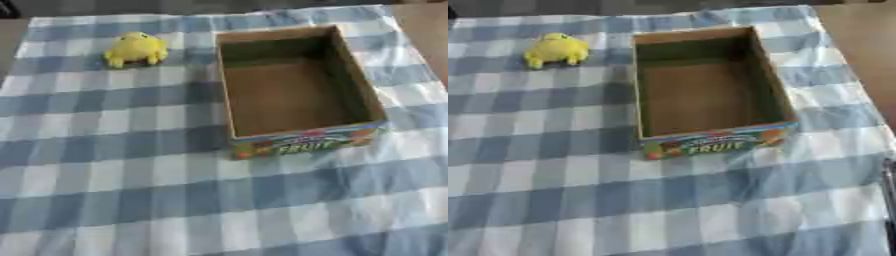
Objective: Pick up objects on the table and place them in the box.
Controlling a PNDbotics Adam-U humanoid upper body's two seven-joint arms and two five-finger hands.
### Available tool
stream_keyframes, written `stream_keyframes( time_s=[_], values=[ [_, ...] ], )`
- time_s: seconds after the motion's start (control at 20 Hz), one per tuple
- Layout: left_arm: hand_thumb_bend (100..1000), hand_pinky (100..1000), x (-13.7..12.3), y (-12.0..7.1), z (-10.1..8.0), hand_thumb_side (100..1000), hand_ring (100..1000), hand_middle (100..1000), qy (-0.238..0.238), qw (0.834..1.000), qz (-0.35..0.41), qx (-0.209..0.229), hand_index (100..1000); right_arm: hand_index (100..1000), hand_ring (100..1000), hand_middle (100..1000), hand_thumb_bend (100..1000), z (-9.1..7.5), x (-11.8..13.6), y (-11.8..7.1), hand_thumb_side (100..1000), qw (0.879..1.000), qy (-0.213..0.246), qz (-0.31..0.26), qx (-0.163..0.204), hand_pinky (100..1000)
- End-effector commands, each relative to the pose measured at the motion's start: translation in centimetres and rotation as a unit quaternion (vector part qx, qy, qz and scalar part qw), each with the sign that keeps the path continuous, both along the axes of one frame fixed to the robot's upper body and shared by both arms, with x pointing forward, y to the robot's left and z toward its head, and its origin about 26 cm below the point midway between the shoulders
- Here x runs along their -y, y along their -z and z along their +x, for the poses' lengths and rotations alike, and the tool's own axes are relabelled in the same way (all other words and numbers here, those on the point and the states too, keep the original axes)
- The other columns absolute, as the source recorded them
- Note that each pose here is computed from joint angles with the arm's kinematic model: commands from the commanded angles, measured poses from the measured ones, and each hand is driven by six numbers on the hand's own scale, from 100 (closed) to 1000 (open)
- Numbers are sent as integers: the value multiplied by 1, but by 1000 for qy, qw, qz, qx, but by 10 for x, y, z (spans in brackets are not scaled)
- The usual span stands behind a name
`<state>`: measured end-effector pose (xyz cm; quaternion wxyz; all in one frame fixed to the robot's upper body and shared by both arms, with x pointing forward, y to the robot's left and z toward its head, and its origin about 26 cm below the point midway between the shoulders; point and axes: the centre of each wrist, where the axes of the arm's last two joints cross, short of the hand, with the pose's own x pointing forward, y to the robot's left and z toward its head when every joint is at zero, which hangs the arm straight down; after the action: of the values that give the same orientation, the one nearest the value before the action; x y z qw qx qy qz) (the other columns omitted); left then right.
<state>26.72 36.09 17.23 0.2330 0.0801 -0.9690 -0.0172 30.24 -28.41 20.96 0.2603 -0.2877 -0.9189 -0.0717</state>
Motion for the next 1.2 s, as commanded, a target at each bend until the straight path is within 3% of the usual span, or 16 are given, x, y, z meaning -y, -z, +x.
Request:
stream_keyframes(
  time_s=[0.05, 0.75, 1.2],
  values=[
    [100, 629, -1, -6, -3, 793, 809, 912, -3, 1000, 12, 9, 968, 840, 869, 676, 100, -3, 2, -7, 718, 1000, 2, -2, 13, 911],
    [100, 625, 0, -9, -1, 781, 810, 911, -1, 1000, 21, 1, 970, 839, 869, 674, 100, -3, 3, -6, 722, 1000, 1, -4, 9, 910],
    [100, 618, -3, -40, 6, 723, 803, 879, -40, 996, 75, 4, 962, 838, 869, 673, 100, -3, 2, -6, 723, 1000, -1, -8, 8, 911]
  ],
)
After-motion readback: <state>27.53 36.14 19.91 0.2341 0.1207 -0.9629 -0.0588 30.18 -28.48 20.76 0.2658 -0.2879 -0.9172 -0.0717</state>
